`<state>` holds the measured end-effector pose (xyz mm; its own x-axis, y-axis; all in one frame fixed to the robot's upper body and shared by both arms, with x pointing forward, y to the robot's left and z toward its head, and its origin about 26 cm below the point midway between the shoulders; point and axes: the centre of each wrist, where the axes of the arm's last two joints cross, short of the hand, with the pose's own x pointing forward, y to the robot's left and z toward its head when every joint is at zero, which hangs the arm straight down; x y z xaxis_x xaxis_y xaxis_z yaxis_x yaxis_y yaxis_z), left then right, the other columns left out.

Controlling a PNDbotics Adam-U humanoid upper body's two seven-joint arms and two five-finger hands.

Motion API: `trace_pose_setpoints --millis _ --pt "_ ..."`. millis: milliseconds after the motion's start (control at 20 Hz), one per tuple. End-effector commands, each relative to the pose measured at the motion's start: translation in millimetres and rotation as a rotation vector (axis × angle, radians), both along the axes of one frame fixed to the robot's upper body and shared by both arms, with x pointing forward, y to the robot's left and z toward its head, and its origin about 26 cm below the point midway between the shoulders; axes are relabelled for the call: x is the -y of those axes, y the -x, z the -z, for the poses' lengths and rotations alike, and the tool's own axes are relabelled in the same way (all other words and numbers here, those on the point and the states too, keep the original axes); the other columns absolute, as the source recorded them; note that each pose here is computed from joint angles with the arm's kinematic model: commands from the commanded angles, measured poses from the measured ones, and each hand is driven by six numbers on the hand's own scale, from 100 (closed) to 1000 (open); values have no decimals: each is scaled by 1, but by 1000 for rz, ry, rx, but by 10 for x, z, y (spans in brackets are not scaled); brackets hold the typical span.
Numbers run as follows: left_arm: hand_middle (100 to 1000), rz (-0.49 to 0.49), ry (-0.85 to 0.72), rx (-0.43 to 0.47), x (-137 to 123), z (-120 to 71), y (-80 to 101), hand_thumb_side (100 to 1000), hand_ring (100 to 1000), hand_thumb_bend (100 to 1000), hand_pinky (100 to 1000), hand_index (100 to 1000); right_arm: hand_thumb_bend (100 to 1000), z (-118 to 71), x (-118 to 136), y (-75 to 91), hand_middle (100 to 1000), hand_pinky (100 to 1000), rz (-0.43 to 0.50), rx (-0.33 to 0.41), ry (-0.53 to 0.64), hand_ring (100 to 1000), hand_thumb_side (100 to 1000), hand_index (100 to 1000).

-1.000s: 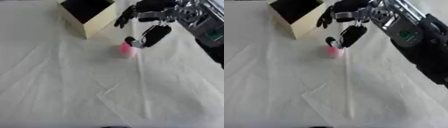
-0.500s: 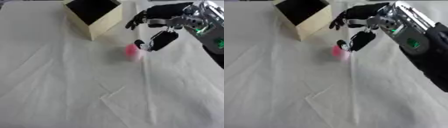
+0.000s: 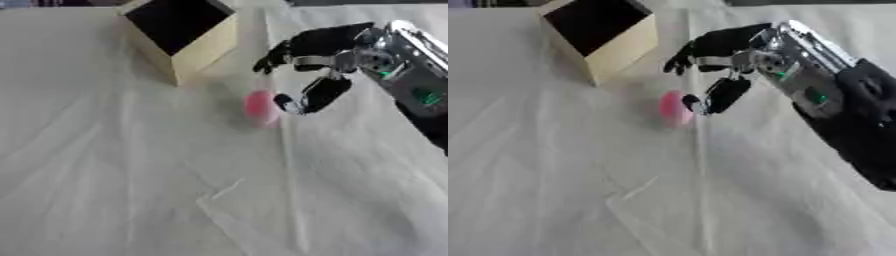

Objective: Pick up objects on the table and place them in the box.

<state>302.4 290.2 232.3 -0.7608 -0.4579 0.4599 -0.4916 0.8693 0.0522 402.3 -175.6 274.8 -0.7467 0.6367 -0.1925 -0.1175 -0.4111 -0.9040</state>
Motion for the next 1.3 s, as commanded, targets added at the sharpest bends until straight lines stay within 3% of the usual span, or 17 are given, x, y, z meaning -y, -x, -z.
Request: trace_pose_setpoints --millis 50,600,900,1150,1300 --pt "780 -2 -12 19 -18 -63 26 742 680 100 725 884 101 -61 43 -24 799 894 12 23 19 864 571 972" --pt "779 18 -8 2 10 -35 23 758 678 100 725 883 174 187 35 -225 716 874 40 85 75 842 634 949" --pt "781 32 -14 -8 20 -21 23 769 683 100 730 881 159 322 -28 -267 526 826 9 99 77 767 630 863" --pt "780 40 -16 -15 22 -12 23 774 684 100 732 879 117 356 -69 -262 482 811 -5 86 30 732 612 789" --pt "779 41 -19 -23 23 -4 24 777 683 100 732 874 100 353 -82 -256 423 787 -4 81 -14 660 523 694"
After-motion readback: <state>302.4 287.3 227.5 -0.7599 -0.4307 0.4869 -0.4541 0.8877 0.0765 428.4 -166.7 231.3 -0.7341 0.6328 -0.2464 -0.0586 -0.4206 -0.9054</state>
